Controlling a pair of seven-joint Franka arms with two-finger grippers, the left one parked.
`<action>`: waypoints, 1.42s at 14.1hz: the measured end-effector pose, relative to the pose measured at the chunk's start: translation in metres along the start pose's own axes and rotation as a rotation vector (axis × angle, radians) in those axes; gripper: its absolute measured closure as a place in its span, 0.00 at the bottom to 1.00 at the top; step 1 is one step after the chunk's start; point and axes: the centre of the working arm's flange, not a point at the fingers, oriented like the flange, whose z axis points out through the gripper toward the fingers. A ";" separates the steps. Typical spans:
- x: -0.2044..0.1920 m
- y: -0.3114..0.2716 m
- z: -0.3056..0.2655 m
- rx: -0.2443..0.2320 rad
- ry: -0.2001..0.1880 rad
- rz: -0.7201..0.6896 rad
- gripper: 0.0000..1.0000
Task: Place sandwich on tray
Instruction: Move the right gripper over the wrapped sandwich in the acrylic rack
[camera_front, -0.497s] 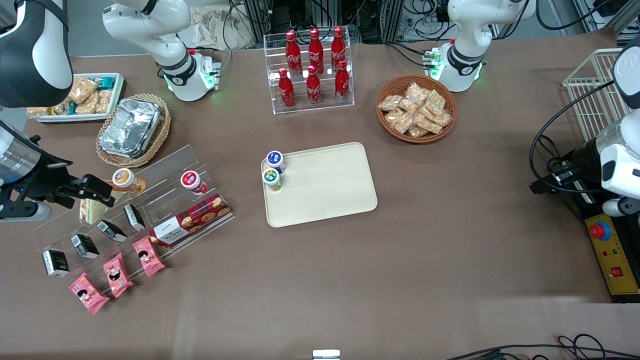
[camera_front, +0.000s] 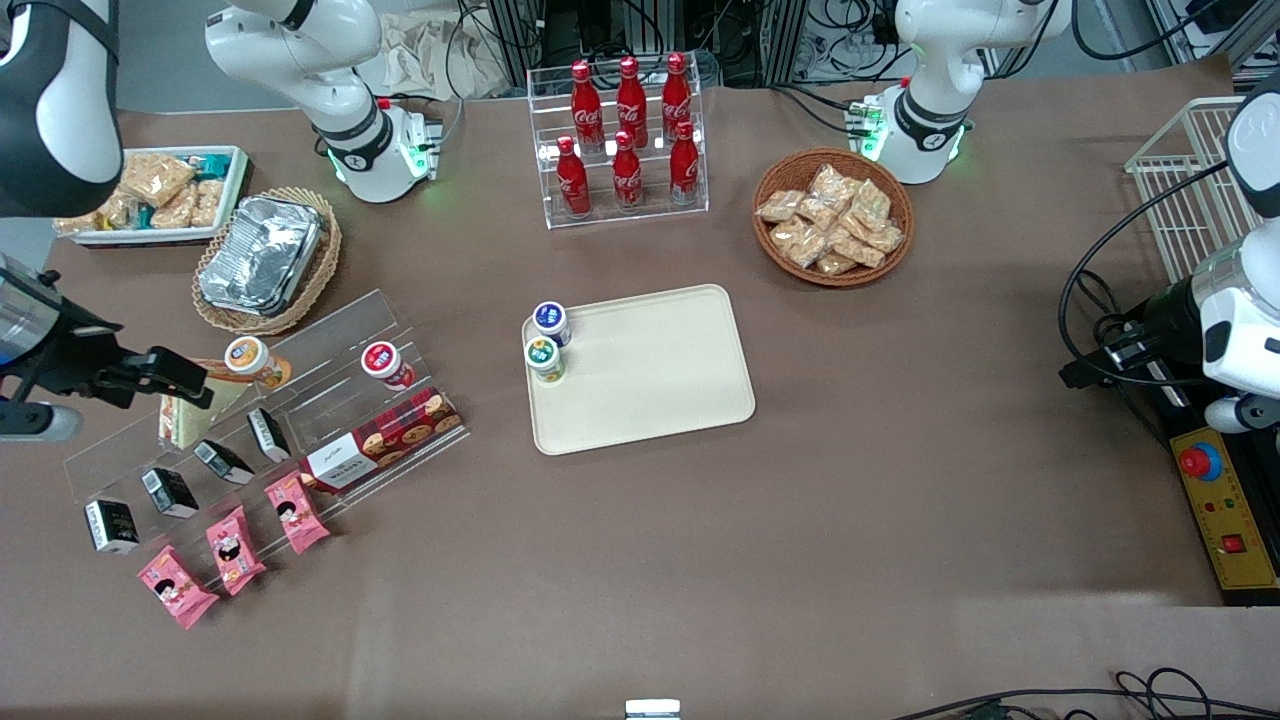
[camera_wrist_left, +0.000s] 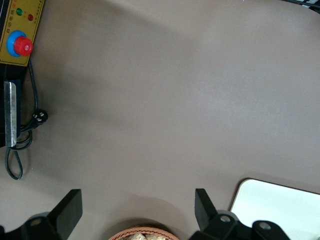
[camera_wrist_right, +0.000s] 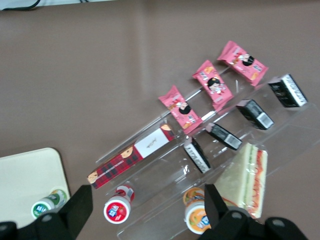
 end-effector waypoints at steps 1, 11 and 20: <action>0.000 0.012 -0.002 -0.005 0.002 0.030 0.00; -0.012 0.092 0.006 -0.115 -0.014 0.707 0.00; -0.094 0.113 0.068 -0.006 0.053 0.759 0.00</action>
